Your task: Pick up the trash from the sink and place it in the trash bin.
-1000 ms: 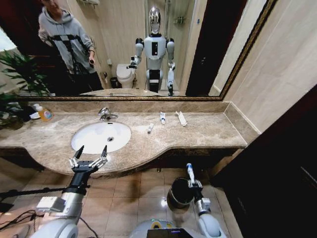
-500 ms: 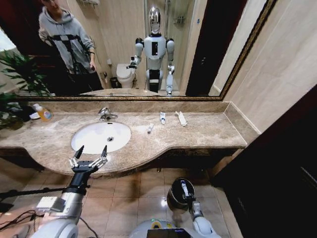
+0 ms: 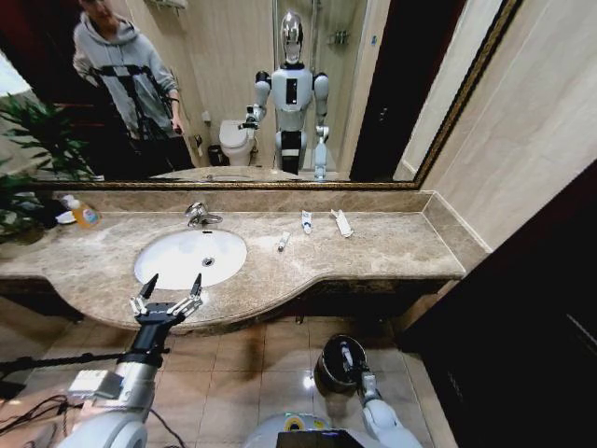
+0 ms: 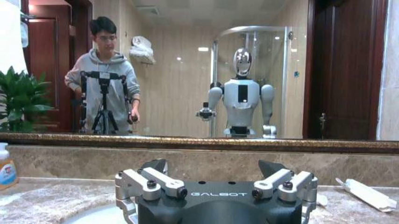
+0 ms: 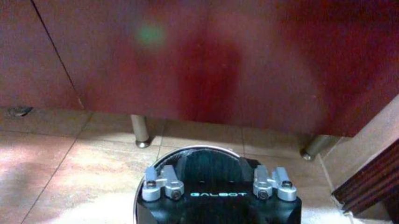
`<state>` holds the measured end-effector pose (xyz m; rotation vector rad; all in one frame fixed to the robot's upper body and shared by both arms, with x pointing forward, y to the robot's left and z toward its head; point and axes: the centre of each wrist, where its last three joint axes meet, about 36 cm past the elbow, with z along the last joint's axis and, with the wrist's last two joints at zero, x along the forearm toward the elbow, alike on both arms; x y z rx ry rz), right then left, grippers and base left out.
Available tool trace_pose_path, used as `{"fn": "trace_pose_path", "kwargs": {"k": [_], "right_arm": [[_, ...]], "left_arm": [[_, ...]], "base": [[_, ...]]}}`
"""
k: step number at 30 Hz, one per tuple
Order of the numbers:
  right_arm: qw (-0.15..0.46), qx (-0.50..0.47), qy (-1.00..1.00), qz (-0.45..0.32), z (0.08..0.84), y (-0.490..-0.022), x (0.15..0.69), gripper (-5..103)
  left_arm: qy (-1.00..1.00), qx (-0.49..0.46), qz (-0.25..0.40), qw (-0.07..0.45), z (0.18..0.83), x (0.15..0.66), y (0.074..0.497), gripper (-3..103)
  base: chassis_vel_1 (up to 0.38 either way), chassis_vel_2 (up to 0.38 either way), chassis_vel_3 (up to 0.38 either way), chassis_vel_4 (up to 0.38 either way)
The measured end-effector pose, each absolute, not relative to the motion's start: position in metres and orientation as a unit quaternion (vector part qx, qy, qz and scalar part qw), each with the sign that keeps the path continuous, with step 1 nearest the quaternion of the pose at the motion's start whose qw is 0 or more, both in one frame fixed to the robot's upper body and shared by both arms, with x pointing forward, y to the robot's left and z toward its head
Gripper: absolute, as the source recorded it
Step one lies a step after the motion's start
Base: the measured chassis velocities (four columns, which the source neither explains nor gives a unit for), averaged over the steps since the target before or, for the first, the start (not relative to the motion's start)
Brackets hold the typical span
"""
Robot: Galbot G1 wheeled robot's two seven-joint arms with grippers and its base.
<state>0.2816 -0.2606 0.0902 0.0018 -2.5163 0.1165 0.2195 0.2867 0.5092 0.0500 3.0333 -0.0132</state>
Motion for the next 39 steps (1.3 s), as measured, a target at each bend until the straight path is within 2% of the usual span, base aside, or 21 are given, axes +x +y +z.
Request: {"fn": "trace_pose_path", "kwargs": {"k": [3, 7, 9, 11, 22, 31, 39], "right_arm": [[0.304, 0.001, -0.952, 0.046, 0.092, -0.262, 0.279, 71], [0.295, 0.003, -0.954, 0.056, 0.093, -0.264, 0.275, 92], [0.292, 0.003, -0.955, 0.059, 0.094, -0.264, 0.274, 92], [0.287, 0.003, -0.956, 0.059, 0.097, -0.263, 0.271, 99], [0.25, -0.008, -0.966, 0.062, 0.114, -0.268, 0.256, 100], [0.141, -0.023, -0.989, 0.043, 0.202, -0.272, 0.247, 100], [0.057, -0.002, -0.998, 0.024, 0.299, -0.253, 0.242, 100]], "left_arm": [[0.998, 0.017, -0.004, 0.054, 0.509, 0.219, 0.287, 100], [0.998, 0.016, -0.004, 0.054, 0.509, 0.219, 0.287, 100], [0.998, 0.016, -0.004, 0.054, 0.509, 0.219, 0.287, 100], [0.998, 0.016, -0.004, 0.054, 0.509, 0.219, 0.287, 100], [0.998, 0.016, -0.004, 0.054, 0.509, 0.219, 0.287, 100], [0.998, 0.016, -0.004, 0.054, 0.509, 0.219, 0.287, 100], [0.998, 0.016, -0.004, 0.054, 0.509, 0.219, 0.287, 100]], "base": [[0.0, 0.0, 0.0, 0.0], [0.0, 0.0, 0.0, 0.0], [0.0, 0.0, 0.0, 0.0], [0.0, 0.0, 0.0, 0.0], [0.0, 0.0, 0.0, 0.0], [0.0, 0.0, 0.0, 0.0], [0.0, 0.0, 0.0, 0.0]]}}
